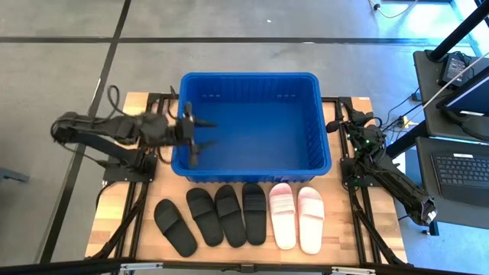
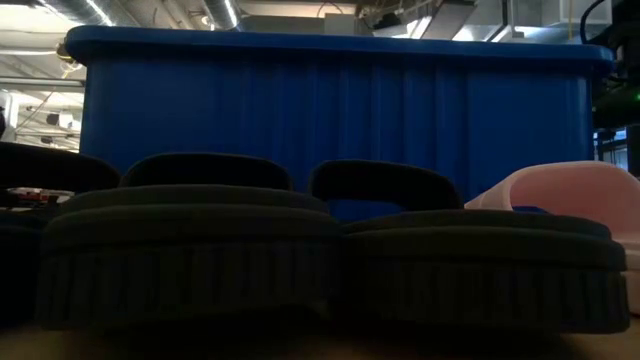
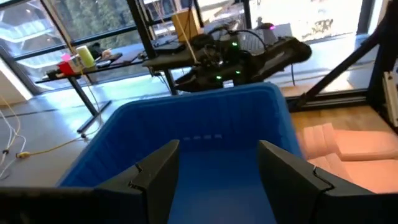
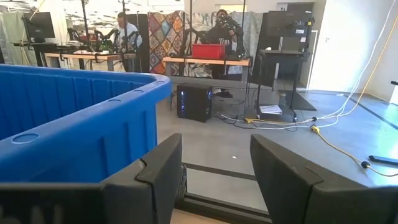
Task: Pick and place slides into bin
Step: Put the black slide into the blue bin
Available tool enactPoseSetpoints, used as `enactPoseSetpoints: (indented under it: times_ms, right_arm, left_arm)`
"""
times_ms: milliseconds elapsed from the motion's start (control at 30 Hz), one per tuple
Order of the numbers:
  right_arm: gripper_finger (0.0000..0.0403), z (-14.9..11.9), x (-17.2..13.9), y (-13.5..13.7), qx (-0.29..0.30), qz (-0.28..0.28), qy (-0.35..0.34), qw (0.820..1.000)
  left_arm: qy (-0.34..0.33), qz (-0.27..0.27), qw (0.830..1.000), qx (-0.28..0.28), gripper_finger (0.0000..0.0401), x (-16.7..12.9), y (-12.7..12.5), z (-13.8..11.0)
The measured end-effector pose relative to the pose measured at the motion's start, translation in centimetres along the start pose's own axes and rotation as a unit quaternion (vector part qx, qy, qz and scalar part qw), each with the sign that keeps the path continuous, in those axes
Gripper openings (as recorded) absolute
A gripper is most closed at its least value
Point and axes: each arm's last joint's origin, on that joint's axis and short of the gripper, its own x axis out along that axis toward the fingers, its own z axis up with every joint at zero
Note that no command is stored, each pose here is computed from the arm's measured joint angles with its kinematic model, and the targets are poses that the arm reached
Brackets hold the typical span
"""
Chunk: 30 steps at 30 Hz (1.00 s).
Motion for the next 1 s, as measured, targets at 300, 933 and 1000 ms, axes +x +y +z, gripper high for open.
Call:
enactPoseSetpoints:
  times_ms: [300,933,1000]
  right_arm:
    - [0.0193,0.0,0.0,0.0,0.0,0.0,0.0,1.0]
    - [0.0193,0.0,0.0,0.0,0.0,0.0,0.0,1.0]
    - [0.0193,0.0,0.0,0.0,0.0,0.0,0.0,1.0]
  left_arm:
    - [0.039,0.028,0.999,-0.017,0.0208,0.8,-7.9,1.9]
    - [0.284,0.022,0.932,-0.223,0.0208,1.4,-19.3,-3.7]
    - [0.357,0.03,0.899,-0.253,0.0208,1.3,-19.8,-5.0]
